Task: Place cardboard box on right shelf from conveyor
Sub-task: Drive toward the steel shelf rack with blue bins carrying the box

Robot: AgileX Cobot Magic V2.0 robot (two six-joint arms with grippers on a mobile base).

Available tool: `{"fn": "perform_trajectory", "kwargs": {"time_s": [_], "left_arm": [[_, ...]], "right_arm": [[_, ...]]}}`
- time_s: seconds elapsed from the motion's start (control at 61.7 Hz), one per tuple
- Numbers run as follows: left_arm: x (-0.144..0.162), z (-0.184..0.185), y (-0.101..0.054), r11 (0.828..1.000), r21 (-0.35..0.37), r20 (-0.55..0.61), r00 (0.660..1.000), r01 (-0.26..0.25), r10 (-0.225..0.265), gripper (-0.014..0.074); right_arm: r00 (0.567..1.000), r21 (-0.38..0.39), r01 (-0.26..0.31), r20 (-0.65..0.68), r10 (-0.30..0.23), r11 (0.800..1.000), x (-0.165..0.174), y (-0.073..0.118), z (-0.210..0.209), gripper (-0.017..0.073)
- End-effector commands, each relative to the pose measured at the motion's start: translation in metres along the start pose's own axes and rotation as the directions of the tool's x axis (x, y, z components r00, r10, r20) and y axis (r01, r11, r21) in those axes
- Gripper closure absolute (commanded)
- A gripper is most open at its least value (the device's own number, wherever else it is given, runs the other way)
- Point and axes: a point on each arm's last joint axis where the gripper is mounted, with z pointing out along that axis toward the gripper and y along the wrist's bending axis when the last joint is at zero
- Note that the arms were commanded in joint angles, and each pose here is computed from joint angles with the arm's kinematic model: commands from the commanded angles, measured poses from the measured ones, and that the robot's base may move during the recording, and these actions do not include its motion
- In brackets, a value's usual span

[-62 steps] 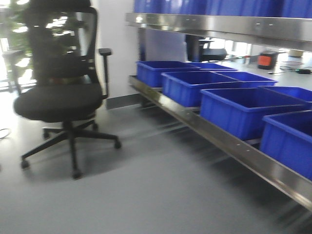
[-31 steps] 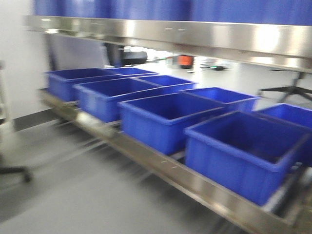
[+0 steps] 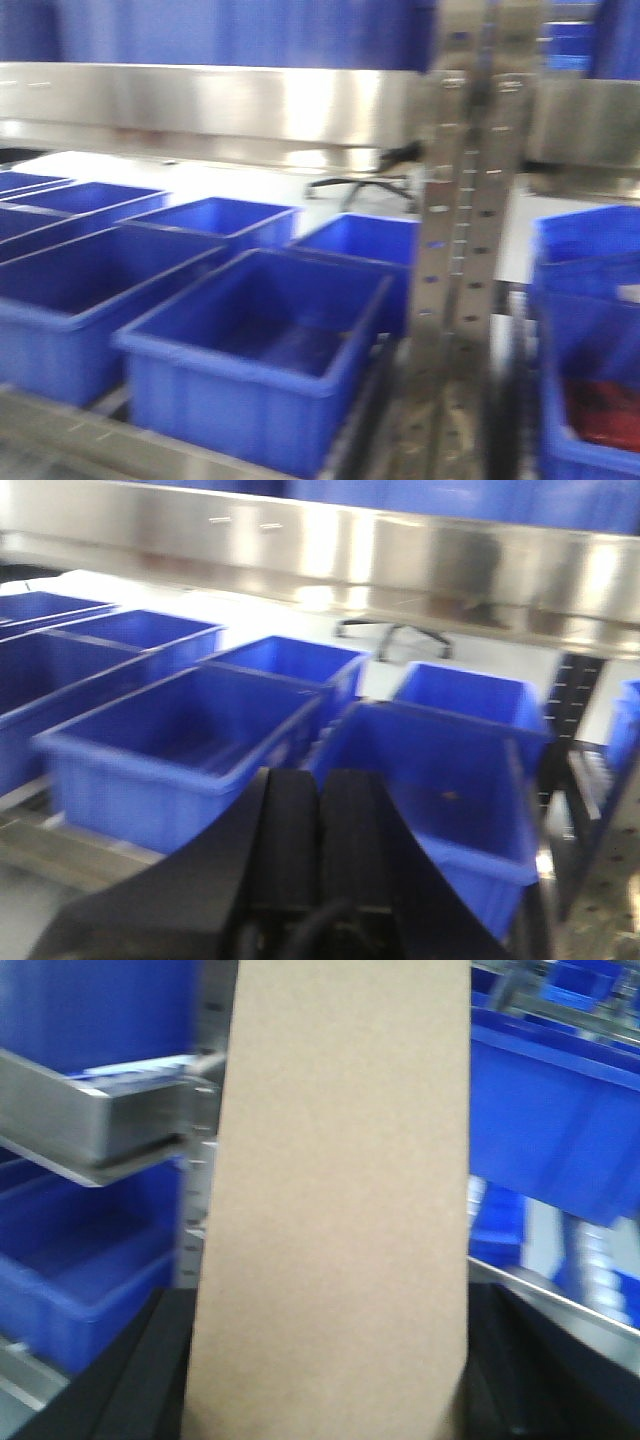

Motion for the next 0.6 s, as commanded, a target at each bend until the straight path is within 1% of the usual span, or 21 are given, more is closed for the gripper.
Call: {"fn": "perform_trajectory", "kwargs": {"time_s": [0.0,0.259,0.584], "left_arm": [[-0.0056,-0.0011,0.0011,1.000,-0.016,0.094,0.996,0.006,-0.005,0.0710],[-0.0057,-0.0013,0.0048,0.997,-0.082,0.096,0.995,0.010,-0.002,0.0710],[-0.0057,-0.0013,0.0048,0.997,-0.082,0.096,0.995,0.010,-0.002,0.0710]], "right_arm": [[0.993,0.018,0.018,0.113,-0.020,1.000,-0.0168,-0.0018,-0.0015,0.0397],[0.993,0.018,0.018,0.113,-0.020,1.000,-0.0168,-0.0018,-0.0015,0.0397],[0.993,0.018,0.017,0.113,-0.019,1.000,-0.0168,-0.0017,-0.0015,0.0397]]}}
